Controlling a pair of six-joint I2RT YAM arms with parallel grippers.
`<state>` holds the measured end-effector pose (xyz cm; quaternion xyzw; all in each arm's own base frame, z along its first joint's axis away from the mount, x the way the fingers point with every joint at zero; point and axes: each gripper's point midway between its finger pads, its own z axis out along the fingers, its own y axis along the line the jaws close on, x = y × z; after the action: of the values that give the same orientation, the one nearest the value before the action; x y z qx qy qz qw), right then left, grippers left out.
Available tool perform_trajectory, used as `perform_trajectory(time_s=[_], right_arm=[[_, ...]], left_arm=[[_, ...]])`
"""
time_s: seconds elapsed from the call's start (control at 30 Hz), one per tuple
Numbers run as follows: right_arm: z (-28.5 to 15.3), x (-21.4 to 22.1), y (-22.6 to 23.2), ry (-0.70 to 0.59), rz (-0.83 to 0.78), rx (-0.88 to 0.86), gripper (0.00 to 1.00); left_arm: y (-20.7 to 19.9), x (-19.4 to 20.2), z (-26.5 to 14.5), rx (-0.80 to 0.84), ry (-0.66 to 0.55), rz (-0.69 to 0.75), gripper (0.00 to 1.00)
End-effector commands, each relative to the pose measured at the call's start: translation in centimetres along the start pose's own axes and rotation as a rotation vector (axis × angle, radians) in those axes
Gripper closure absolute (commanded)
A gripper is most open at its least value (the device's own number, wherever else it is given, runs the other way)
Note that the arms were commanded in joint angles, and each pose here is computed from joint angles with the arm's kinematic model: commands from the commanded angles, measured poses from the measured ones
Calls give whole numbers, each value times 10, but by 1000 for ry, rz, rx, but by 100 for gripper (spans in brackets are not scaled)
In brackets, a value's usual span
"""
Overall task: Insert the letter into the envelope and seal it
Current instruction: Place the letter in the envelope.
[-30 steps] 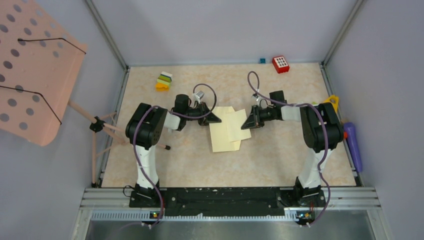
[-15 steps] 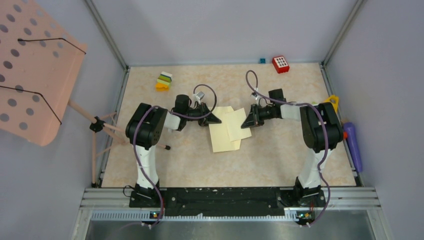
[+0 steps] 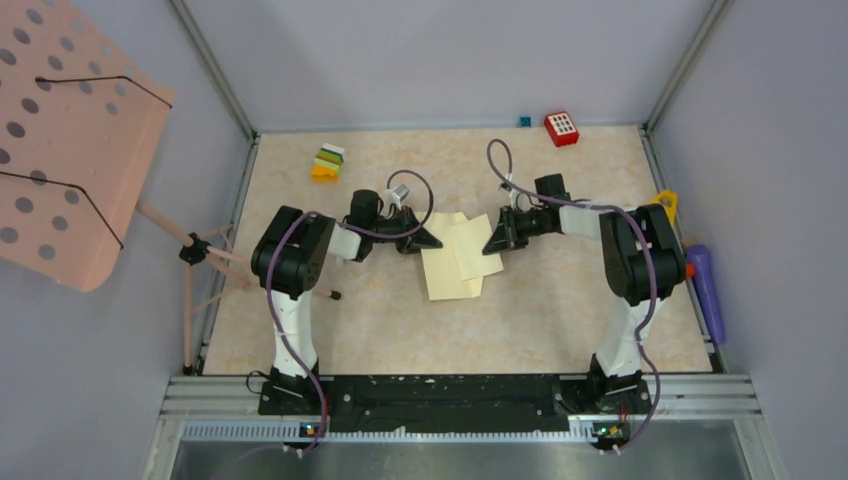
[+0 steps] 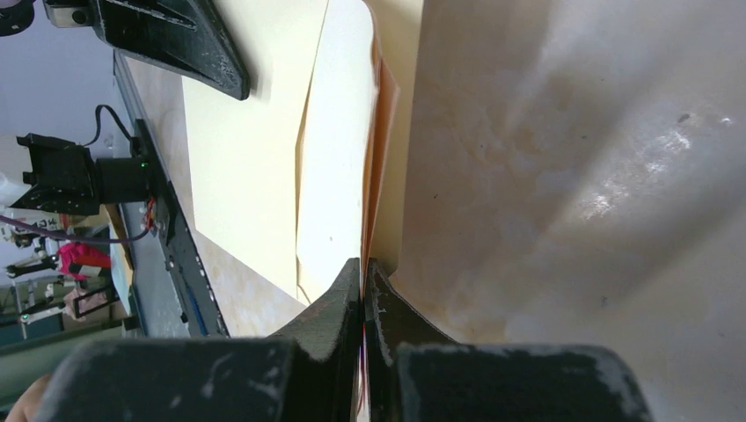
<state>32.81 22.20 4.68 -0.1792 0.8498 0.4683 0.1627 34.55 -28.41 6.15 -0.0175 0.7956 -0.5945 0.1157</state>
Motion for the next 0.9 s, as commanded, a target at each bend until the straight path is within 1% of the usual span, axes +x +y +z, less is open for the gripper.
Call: perform_trajectory(time_s=[0.0, 0.37, 0.63, 0.87], right_arm=[[9, -9, 12, -23, -36, -40, 100], [17, -9, 17, -31, 29, -95, 100], [25, 1, 14, -4, 80, -120, 99], [29, -8, 22, -24, 71, -163, 99]], left_arm=[[-12, -6, 1, 30, -3, 63, 85], [-10, -6, 1, 27, -3, 61, 85], [-8, -6, 2, 25, 0, 55, 85], [-7, -6, 3, 24, 1, 52, 85]])
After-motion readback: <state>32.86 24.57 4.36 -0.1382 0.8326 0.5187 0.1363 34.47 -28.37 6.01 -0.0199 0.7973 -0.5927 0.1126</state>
